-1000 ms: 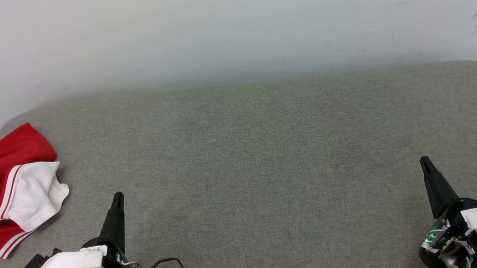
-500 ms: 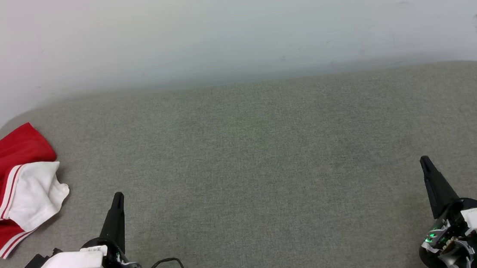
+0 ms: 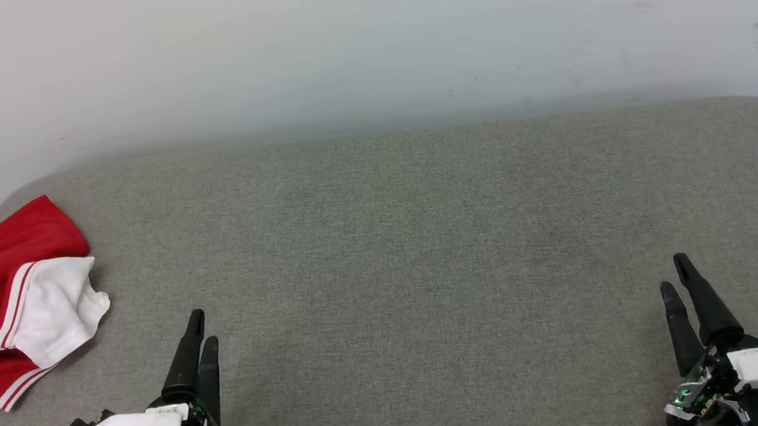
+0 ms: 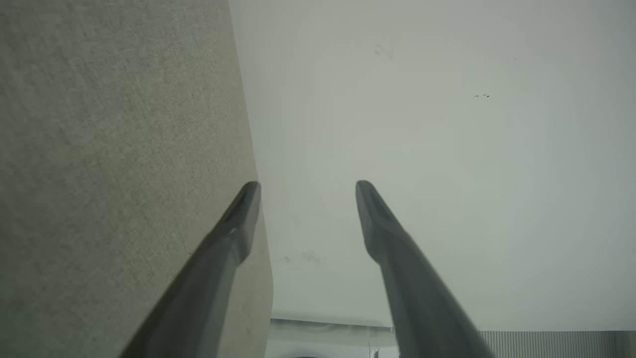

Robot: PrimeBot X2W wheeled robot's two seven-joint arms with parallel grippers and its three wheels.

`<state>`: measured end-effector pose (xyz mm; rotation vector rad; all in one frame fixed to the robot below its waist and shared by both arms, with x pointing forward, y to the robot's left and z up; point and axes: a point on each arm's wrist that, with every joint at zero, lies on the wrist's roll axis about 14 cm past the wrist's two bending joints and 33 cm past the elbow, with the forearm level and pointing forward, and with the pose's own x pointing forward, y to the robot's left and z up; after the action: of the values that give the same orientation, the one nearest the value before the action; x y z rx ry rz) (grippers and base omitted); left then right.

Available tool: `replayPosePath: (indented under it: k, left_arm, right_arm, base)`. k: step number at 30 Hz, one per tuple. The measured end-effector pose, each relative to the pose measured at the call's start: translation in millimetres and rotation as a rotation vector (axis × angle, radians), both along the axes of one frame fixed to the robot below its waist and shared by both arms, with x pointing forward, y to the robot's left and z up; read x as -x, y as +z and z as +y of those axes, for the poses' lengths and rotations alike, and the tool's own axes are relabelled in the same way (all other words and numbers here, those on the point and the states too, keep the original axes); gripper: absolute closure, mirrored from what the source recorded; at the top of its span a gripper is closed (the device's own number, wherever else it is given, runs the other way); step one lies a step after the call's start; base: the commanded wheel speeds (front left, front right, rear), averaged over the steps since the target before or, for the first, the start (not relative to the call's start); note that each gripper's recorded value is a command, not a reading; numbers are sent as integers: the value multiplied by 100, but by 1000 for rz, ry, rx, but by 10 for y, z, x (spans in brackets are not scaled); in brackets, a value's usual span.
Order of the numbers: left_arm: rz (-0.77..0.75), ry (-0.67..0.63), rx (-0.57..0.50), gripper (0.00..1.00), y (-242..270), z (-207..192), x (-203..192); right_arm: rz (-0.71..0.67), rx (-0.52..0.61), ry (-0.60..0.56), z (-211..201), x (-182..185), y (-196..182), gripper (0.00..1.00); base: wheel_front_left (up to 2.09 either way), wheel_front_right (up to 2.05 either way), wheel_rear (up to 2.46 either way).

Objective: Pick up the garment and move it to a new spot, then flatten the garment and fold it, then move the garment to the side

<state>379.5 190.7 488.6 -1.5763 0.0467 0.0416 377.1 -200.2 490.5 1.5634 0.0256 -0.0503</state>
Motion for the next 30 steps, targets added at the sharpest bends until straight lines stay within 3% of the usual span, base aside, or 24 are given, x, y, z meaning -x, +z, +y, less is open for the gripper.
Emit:
replayPosePath:
  k: [8,21,30]
  left_arm:
    - [-43,13,-11,0,138,-31,-27]
    - [-100,29,-350,0,339,4,-46]
    - [-130,31,-529,0,424,-26,-29]
  right_arm:
    - [-23,41,-11,11,11,76,0]
    - [-63,312,-30,-23,18,231,0]
    - [-94,518,-37,5,37,337,0]
  base:
    - [0,0,0]
    - [0,0,0]
    - [0,0,0]
